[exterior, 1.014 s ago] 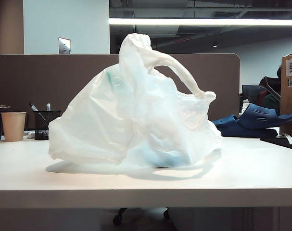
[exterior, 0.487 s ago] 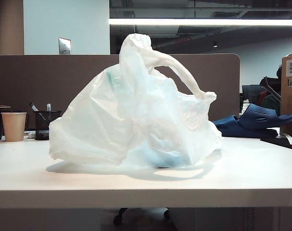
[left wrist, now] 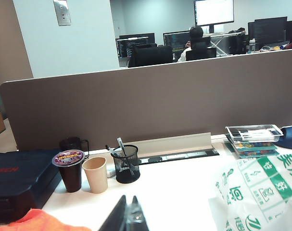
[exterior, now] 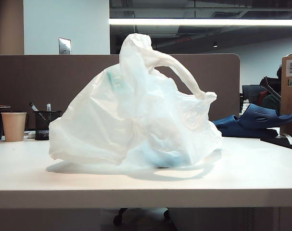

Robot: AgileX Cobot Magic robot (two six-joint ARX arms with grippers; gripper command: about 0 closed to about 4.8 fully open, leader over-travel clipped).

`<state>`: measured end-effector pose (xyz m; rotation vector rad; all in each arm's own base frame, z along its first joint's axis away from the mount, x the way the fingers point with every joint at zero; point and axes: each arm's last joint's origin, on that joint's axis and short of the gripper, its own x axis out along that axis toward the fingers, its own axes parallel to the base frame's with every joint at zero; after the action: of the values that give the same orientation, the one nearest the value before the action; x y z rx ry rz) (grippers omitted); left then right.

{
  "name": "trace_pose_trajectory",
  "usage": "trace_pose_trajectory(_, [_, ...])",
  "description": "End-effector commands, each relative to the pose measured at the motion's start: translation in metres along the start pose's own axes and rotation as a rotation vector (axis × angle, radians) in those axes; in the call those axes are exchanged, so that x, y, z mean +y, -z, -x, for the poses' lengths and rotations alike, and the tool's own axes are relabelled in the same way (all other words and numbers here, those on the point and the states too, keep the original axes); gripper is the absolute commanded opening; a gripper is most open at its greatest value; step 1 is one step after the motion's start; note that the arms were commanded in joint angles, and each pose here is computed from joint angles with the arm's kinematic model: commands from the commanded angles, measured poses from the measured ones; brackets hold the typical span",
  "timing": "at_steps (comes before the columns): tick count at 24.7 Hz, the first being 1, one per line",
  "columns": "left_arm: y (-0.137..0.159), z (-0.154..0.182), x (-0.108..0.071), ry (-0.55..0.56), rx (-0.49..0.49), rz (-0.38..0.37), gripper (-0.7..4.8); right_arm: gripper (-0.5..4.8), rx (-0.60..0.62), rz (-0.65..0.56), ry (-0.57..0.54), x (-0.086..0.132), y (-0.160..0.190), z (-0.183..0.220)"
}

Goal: Put the power bank into the bag.

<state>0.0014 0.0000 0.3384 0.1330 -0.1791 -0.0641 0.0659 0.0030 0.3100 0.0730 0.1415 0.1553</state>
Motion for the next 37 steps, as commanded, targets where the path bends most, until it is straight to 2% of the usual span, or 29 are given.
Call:
trace_pose_trajectory(1, [0.008,0.004,-0.001,0.006,-0.015,0.011,-0.07,-0.08,-0.071,-0.012,-0.002,0.0,0.008,0.001])
trace_pose_trajectory(6, [0.014,0.003,-0.002,0.007,0.003,0.022,-0.06,-0.08,-0.108,-0.027,-0.005,-0.001,0.026,0.001])
trace_pose_trajectory(10, [0.023,-0.008,-0.003,0.003,-0.032,0.021,-0.07,-0.08,-0.171,-0.036,-0.009,-0.003,0.039,-0.003])
trace_pose_trajectory(12, [0.039,-0.022,-0.007,0.044,-0.063,0.017,-0.07,-0.08,-0.183,-0.041,-0.011,-0.004,0.045,-0.008])
trace_pose_trajectory(20, [0.091,-0.05,-0.015,0.049,-0.083,0.021,-0.06,-0.08,-0.196,-0.041,0.008,-0.009,0.063,-0.022])
trace_pose_trajectory(24, [0.116,-0.059,-0.018,0.046,-0.112,0.026,-0.06,-0.09,-0.198,-0.035,0.03,-0.013,0.084,-0.035])
trace_pose_trajectory(26, [0.122,-0.06,-0.019,0.048,-0.125,0.091,-0.06,-0.08,-0.192,-0.03,0.032,-0.015,0.095,-0.04])
trace_pose_trajectory(33, [0.132,-0.062,-0.021,0.049,-0.116,0.082,-0.06,-0.09,-0.165,0.059,0.057,-0.017,0.104,-0.043])
trace_pose_trajectory(37, [0.137,-0.063,-0.021,0.05,-0.106,0.082,-0.06,-0.09,-0.167,0.06,0.091,-0.018,0.104,-0.043])
